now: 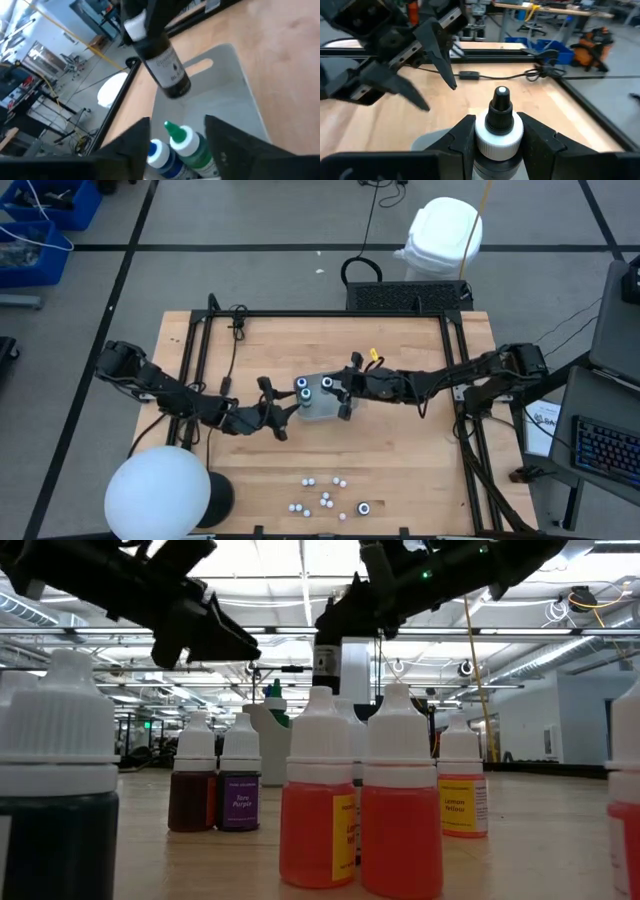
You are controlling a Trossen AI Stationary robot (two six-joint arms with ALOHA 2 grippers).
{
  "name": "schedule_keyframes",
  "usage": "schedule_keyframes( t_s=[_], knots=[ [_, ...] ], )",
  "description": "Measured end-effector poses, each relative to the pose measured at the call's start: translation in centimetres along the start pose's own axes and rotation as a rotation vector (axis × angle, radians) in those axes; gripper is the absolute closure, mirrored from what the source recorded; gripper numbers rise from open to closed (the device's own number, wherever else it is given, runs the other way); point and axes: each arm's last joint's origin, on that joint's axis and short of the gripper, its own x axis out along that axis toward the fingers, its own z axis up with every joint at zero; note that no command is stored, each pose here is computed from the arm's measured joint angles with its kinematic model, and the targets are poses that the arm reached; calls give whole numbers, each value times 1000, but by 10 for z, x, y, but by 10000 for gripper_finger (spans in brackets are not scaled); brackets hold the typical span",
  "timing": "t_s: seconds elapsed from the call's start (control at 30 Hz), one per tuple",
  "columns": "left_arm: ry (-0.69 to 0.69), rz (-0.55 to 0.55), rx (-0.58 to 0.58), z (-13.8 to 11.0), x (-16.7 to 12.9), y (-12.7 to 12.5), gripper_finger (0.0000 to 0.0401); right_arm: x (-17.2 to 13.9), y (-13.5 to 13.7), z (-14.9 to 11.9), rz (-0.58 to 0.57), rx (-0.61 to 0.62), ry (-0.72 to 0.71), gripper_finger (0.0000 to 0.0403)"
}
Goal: Pick & Place food coloring
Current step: Put the large black food coloring bottle into the gray bin
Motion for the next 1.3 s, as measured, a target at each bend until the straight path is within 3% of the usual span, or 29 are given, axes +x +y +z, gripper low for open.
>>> schedule_keyframes(
  t_s=[0.2,0.27,0.6,1.3],
  knots=[
    [-132,-163,-12,16,-18,0,369,3,0,-6,65,15,13,287],
    [-169,-212,-12,20,-25,0,391,6,1,-10,76,25,19,286],
    [-175,-204,11,23,-35,-2,395,30,-2,-36,51,33,51,284],
    [-160,-208,18,21,-35,-3,396,54,-23,-63,-19,31,68,284]
  ],
)
